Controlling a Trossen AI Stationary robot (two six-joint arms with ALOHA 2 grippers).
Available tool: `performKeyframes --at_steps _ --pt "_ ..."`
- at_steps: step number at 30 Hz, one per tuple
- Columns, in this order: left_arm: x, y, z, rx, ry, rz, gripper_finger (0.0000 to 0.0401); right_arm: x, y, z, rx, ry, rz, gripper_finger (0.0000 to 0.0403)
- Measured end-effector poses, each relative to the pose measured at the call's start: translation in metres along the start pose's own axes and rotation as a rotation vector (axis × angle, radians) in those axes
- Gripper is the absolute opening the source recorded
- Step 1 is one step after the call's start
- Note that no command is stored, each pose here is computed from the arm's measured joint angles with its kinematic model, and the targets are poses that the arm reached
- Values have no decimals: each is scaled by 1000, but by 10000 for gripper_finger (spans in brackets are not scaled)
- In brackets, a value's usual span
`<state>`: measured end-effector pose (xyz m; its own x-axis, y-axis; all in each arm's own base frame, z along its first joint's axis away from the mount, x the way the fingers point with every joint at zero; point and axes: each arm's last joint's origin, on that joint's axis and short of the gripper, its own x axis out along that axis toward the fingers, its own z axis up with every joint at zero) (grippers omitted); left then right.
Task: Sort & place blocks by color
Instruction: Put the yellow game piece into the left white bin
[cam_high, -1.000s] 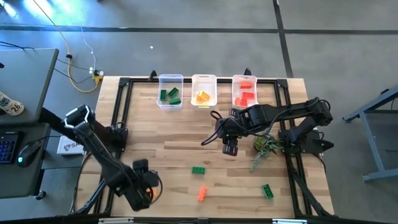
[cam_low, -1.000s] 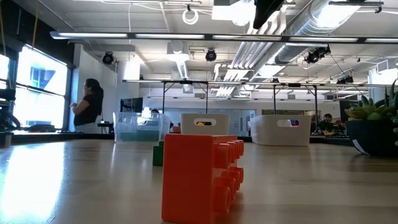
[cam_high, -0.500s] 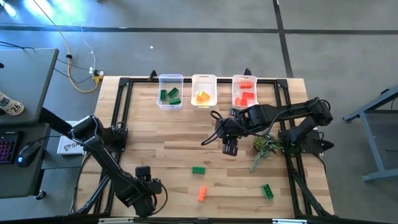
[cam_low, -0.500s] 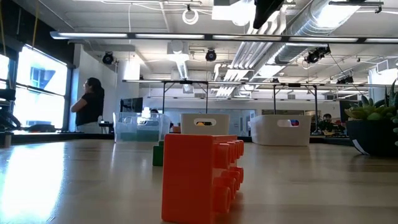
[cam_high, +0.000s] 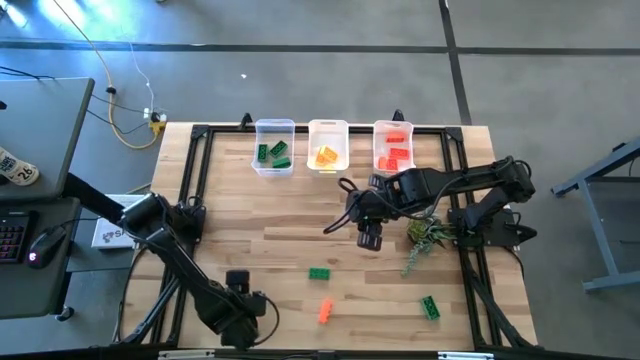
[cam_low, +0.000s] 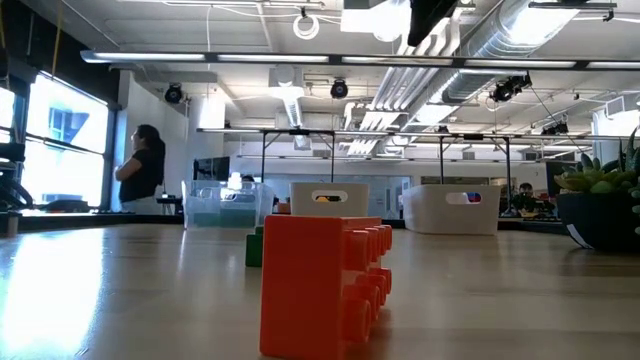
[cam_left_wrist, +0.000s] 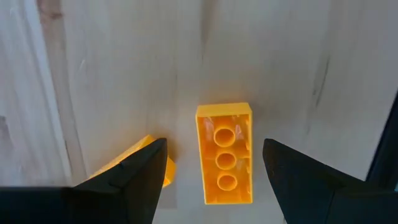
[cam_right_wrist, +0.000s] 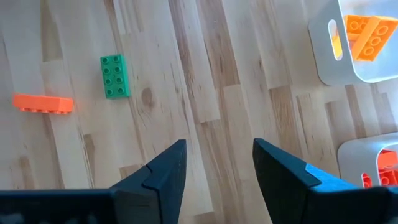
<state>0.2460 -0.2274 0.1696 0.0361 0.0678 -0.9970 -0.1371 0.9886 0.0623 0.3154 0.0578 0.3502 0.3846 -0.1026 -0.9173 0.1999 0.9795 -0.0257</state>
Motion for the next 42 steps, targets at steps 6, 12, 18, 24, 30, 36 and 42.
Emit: performKeyframes --at_steps 6,12,18,24,30,36,42 --pt "13 -2 2 32 45 5 250 0 0 0 2 0 0 172" --pt "25 -6 4 36 64 6 250 0 0 0 2 -1 0 172" --pt "35 -10 6 36 104 -10 243 0 0 0 2 -3 1 172" --pt "35 -9 8 22 107 -32 176 0 0 0 1 -3 1 172" --pt "29 -6 10 13 94 -46 101 0 0 0 1 -3 1 172" --pt "12 2 23 -20 52 -96 101 0 0 0 0 -3 1 172" --pt "-19 31 42 -90 -67 -114 101 0 0 0 -1 -3 1 172"
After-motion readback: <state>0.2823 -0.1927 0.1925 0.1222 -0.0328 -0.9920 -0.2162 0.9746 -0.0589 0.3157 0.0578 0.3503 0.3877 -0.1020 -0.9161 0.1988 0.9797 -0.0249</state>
